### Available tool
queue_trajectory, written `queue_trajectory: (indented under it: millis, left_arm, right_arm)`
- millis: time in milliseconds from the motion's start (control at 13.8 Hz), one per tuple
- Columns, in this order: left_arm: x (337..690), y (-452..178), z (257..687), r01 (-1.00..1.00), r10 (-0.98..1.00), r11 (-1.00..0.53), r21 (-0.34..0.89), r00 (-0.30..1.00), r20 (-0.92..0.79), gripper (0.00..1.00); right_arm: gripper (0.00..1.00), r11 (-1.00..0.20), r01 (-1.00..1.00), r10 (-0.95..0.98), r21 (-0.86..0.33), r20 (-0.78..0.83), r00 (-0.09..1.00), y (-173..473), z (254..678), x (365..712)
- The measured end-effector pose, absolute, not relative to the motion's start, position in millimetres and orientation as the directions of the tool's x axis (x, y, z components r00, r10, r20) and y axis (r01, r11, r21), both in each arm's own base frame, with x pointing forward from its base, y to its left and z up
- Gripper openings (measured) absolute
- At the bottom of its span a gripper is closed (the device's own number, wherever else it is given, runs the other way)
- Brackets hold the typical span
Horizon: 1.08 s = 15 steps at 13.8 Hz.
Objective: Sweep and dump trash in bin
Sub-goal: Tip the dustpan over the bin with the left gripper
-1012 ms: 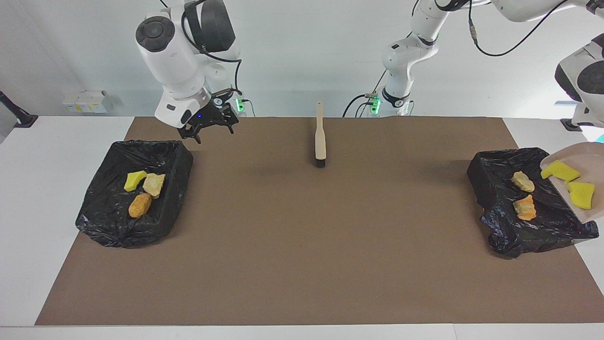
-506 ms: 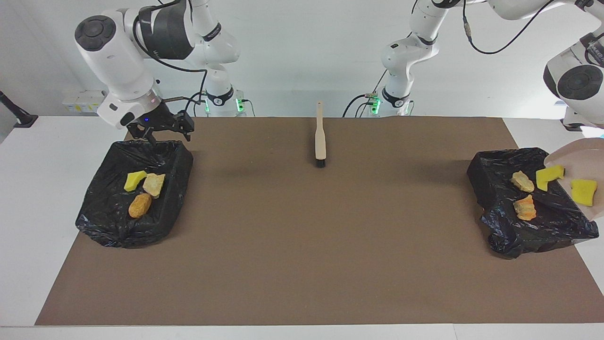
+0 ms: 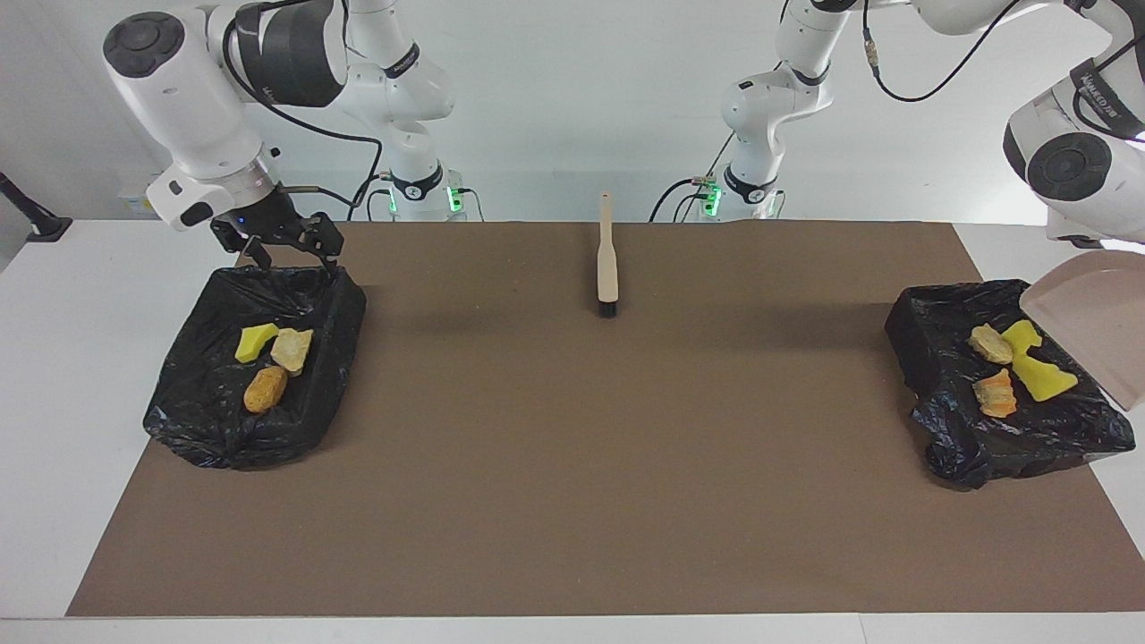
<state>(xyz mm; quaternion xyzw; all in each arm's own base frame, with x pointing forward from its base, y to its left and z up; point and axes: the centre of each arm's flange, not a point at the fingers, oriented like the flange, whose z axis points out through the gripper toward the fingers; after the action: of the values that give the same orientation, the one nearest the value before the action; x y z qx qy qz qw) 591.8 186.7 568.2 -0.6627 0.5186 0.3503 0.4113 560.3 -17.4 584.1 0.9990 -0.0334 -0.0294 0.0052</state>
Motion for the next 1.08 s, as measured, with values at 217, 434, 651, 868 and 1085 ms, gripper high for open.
queue_trajectory:
  millis: [217,434,651,868,1085]
  left_arm:
    - [592,173,571,-0.976,-0.393,-0.125,-0.180,0.215,-0.894,0.31]
    - [589,174,585,-0.972,-0.388,-0.126,-0.200,0.234,-0.891,0.31]
    - [587,173,604,-0.966,-0.403,-0.127,-0.227,0.259,-0.878,0.31]
    - [587,169,601,-0.966,-0.493,-0.153,-0.211,0.259,-0.830,0.31]
    - [589,157,597,-0.962,-0.602,-0.180,-0.206,0.274,-0.751,0.31]
  right_arm:
    - [1.00,-0.996,-0.085,-0.085,0.004,-0.039,0.996,-18,594,560]
    - [1.00,-0.992,-0.128,-0.128,0.003,-0.042,0.991,-20,593,560]
    - [1.00,-0.991,-0.133,-0.133,0.003,-0.044,0.990,-20,592,559]
    - [1.00,-0.985,-0.172,-0.172,0.004,-0.042,0.984,-17,593,559]
    - [1.00,-0.983,-0.181,-0.181,0.004,-0.039,0.983,-13,594,558]
